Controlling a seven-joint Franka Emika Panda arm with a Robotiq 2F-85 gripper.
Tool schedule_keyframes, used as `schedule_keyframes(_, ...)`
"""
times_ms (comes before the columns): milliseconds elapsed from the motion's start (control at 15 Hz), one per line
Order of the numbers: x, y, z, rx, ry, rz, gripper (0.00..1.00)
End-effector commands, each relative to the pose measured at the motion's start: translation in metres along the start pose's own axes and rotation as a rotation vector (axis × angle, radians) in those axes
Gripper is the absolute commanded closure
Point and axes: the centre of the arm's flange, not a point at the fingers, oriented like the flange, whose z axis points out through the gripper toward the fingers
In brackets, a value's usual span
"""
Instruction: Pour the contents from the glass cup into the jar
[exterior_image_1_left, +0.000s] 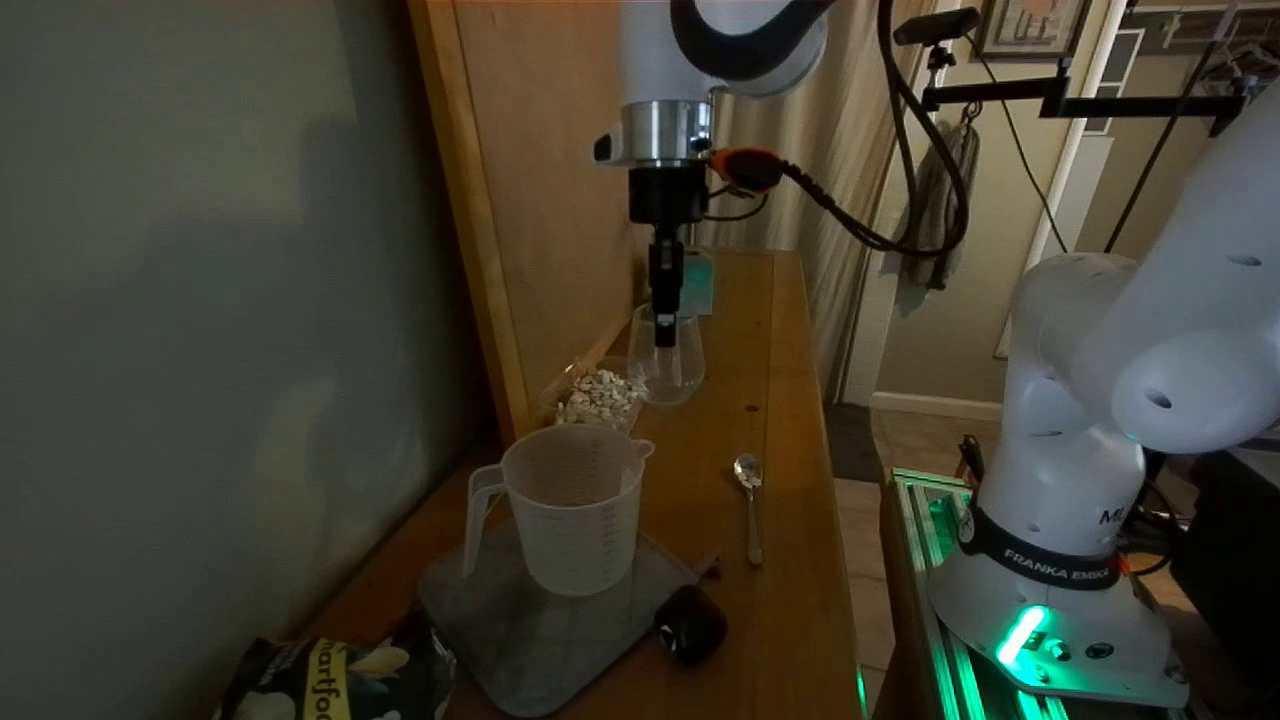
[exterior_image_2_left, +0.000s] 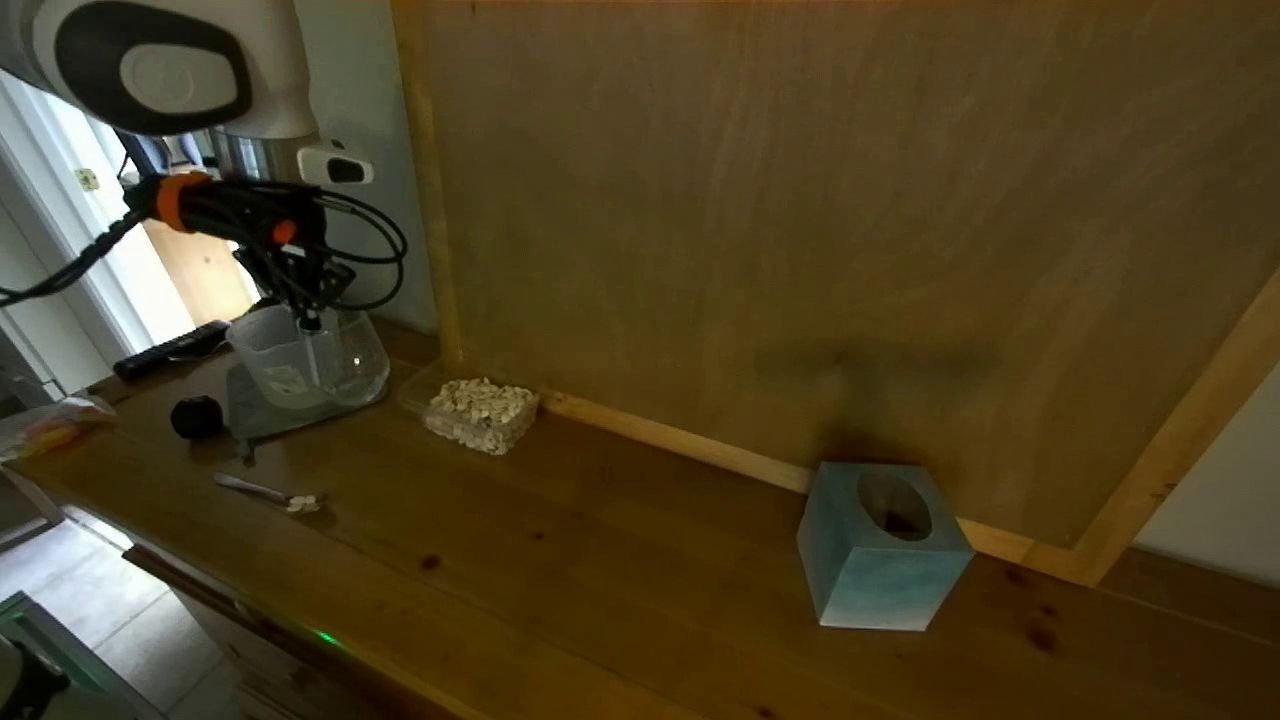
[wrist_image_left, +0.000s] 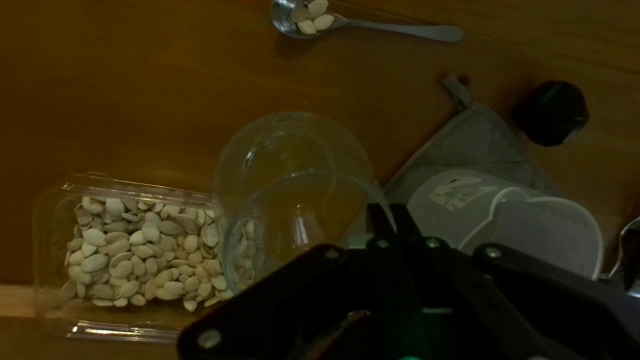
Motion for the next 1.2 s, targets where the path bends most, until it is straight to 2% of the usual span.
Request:
schedule_keyframes(0, -0.013, 0.003, 0.023, -0.030, 0.050, -0.014, 0.99)
schedule_keyframes(400, -0.015, 0.011, 0.051, -0.012, 0.088, -0.009, 0.99)
schedule_keyframes(1133, -0.018, 0.013, 0.085, 0.092, 0.122, 0.020, 0.99)
